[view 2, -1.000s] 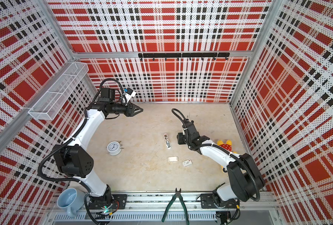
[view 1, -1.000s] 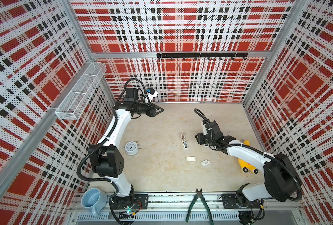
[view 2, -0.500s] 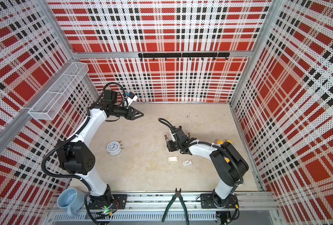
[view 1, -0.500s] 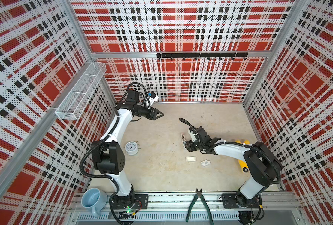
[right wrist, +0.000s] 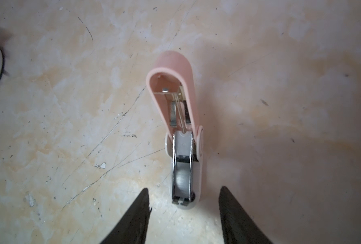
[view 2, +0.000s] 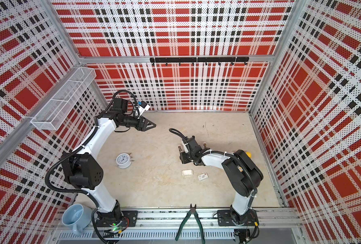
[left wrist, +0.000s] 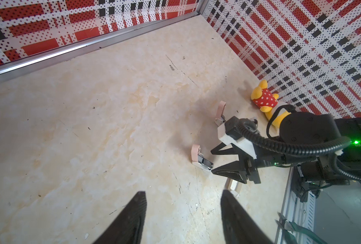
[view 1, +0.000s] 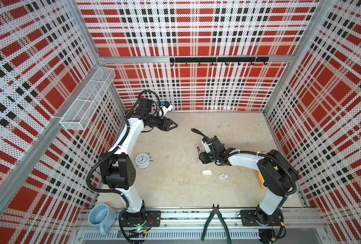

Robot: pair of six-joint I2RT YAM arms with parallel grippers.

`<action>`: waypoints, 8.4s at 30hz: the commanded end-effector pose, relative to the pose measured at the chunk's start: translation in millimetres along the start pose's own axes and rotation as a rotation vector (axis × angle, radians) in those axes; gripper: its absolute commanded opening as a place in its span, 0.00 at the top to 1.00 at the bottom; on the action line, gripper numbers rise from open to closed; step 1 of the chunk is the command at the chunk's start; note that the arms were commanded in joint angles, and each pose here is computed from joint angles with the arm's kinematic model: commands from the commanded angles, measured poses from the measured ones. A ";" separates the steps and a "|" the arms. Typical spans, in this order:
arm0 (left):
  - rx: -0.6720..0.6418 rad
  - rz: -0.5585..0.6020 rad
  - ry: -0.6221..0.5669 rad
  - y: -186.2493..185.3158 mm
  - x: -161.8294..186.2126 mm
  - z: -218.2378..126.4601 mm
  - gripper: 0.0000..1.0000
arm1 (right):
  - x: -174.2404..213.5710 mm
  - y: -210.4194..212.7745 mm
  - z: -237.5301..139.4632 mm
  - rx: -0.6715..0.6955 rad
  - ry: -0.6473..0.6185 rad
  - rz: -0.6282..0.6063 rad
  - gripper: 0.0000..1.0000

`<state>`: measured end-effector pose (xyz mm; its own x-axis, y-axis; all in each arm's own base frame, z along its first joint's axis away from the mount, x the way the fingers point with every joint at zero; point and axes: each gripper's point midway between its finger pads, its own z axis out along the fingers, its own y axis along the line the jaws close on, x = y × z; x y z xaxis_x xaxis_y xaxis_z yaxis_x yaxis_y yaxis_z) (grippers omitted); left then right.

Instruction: Load the staples into the stapler

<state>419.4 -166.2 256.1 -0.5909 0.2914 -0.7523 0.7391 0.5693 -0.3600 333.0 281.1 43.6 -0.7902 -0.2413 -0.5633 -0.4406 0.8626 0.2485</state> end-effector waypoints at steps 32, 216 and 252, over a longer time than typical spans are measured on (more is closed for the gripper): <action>0.026 -0.014 0.049 -1.6 23.0 -1.2 0.41 | 0.6 11.9 42.3 -0.046 0.099 -0.228 0.61; 0.161 -0.295 0.275 -22.4 113.5 85.5 0.55 | -3.8 11.9 39.8 -0.477 0.212 0.508 0.80; 0.119 0.470 0.571 -21.6 177.2 104.2 0.41 | -27.0 1.5 17.6 -0.529 0.092 0.584 0.76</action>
<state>322.8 -205.7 82.0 -0.2720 0.8454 -0.4597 0.9605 0.2092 -0.1836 356.9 295.4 34.0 -0.9860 0.1194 -0.1162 -0.0300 0.5586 0.8289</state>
